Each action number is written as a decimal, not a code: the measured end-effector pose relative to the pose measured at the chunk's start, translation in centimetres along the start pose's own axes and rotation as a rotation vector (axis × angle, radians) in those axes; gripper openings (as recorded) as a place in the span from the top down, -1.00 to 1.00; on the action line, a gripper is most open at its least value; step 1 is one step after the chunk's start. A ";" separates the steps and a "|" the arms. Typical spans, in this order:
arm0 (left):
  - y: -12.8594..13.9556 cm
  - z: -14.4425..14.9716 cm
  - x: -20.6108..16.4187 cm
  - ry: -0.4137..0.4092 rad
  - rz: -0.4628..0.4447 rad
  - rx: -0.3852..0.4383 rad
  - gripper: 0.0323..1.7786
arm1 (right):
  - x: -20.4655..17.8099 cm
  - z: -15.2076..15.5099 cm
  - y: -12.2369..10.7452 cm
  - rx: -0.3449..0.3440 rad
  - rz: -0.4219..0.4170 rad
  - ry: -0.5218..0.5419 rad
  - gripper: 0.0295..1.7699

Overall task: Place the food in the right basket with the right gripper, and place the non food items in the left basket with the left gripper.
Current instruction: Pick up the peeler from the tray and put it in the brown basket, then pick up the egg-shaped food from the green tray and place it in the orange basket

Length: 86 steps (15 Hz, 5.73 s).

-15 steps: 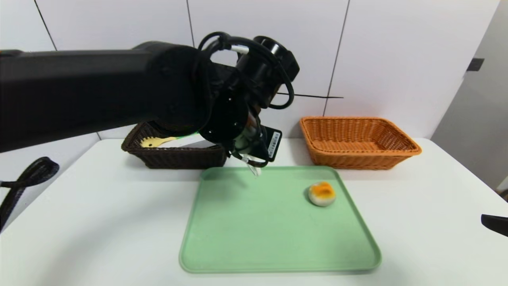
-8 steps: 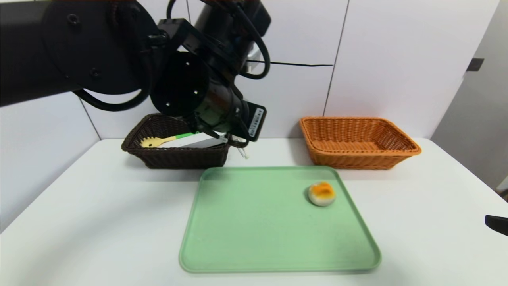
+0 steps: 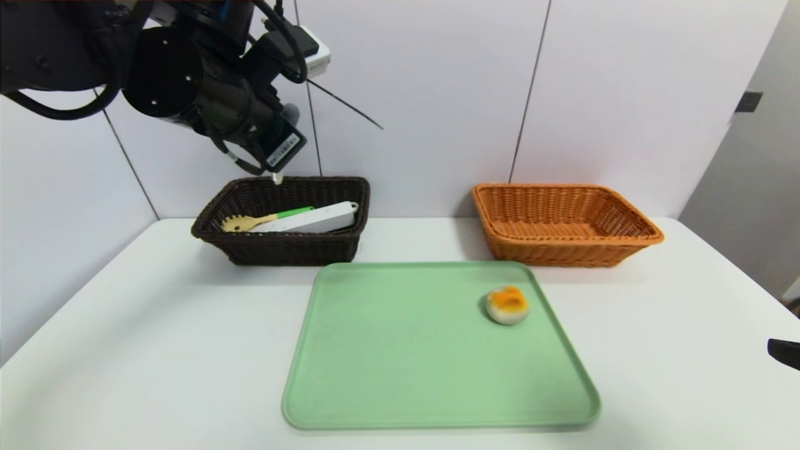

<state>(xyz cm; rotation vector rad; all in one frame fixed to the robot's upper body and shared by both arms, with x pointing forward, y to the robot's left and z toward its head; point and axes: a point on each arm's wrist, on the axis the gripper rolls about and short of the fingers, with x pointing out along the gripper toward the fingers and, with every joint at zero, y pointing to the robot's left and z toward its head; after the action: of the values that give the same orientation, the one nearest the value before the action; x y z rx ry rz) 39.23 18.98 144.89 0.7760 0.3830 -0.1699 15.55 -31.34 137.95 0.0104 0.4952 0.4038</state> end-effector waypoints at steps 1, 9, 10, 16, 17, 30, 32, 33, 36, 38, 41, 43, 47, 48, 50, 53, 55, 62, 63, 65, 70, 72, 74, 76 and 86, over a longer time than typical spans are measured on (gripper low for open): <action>0.7 -0.5 0.4 0.018 0.020 0.082 0.65 | 0.0 -0.1 0.0 0.000 0.000 0.003 -0.92; 0.6 -2.6 8.2 0.160 0.080 0.494 0.65 | 0.1 -0.4 0.0 0.000 -0.006 0.014 -0.92; 0.0 -2.8 9.1 0.184 0.081 0.503 0.65 | 0.1 -0.4 0.0 0.000 -0.006 0.013 -0.92; -2.8 -4.1 13.1 0.260 0.018 0.541 0.65 | 0.0 -0.5 0.0 0.000 -0.007 0.010 -0.92; -3.0 -4.2 13.4 0.263 0.016 0.534 0.46 | 0.0 -0.5 0.0 0.000 -0.007 0.011 -0.92; 0.9 -3.1 5.9 0.200 0.124 -0.179 -0.66 | -0.1 -0.3 -0.1 0.006 -0.025 0.003 -0.92; 1.2 -3.9 3.6 0.260 0.095 -0.357 -0.71 | 0.5 0.2 -0.2 0.011 -0.030 0.019 -0.92; 1.3 -4.4 2.1 0.293 0.065 -0.448 -0.74 | 1.1 0.5 -0.3 0.014 -0.032 0.034 -0.92; 1.0 -6.0 -1.9 0.372 -0.074 -0.635 -0.80 | 3.3 2.0 -0.5 0.021 -0.035 0.090 -0.92; 0.3 -7.4 -3.8 0.402 -0.155 -0.663 -0.82 | 5.5 3.1 -0.6 0.023 -0.031 0.137 -0.92; -2.4 -9.5 -6.9 0.443 -0.264 -0.605 -0.85 | 9.1 4.4 -0.8 0.015 -0.019 0.217 -0.92; -4.0 -10.2 -8.8 0.406 -0.324 -0.565 -0.86 | 11.7 4.9 -0.3 0.000 0.009 0.276 -0.92; -4.5 -10.7 -11.1 0.314 -0.363 -0.552 -0.88 | 17.3 5.5 1.0 -0.033 0.056 0.379 -0.92; -4.6 -10.8 -11.2 0.305 -0.365 -0.552 -0.88 | 18.6 5.6 1.3 -0.040 0.062 0.399 -0.92; -4.8 -10.8 -11.1 0.267 -0.379 -0.564 -0.89 | 21.1 5.8 1.7 -0.047 0.066 0.434 -0.92; -4.8 -10.1 -10.7 0.163 -0.420 -0.577 -0.90 | 23.7 5.7 1.8 -0.045 0.062 0.472 -0.92; -4.6 -9.6 -10.9 0.082 -0.491 -0.552 -0.90 | 25.1 5.5 1.7 -0.044 0.039 0.494 -0.92; -2.7 -9.2 -13.4 -0.060 -0.515 -0.487 -0.90 | 28.2 4.6 1.4 -0.008 -0.020 0.550 -0.92; -2.6 -9.2 -13.6 -0.070 -0.513 -0.484 -0.90 | 28.4 4.5 1.5 -0.009 -0.019 0.556 -0.92; -2.4 -9.3 -13.8 -0.077 -0.511 -0.486 -0.90 | 28.6 4.3 1.5 -0.010 -0.019 0.564 -0.63; -2.4 -9.4 -14.0 -0.078 -0.508 -0.487 -0.90 | 29.0 3.7 1.5 -0.005 -0.020 0.589 0.11; -2.4 -9.4 -14.0 -0.078 -0.509 -0.487 -0.90 | 29.1 3.6 1.5 -0.003 -0.020 0.594 0.95; -2.4 -9.6 -14.1 -0.072 -0.511 -0.485 -0.90 | 29.2 3.5 1.5 -0.005 -0.019 0.598 0.98; -2.4 -9.7 -14.3 -0.071 -0.512 -0.484 -0.90 | 29.3 3.4 1.5 -0.004 -0.019 0.599 0.98; -2.2 -9.8 -14.7 -0.085 -0.509 -0.488 -0.90 | 20.0 10.4 2.0 0.000 0.013 0.250 0.98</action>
<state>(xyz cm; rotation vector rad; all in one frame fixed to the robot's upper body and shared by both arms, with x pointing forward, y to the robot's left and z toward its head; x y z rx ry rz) 22.40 24.57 142.95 0.1777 0.5115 -0.5618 35.73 -20.96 138.15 -0.0371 0.7425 0.4203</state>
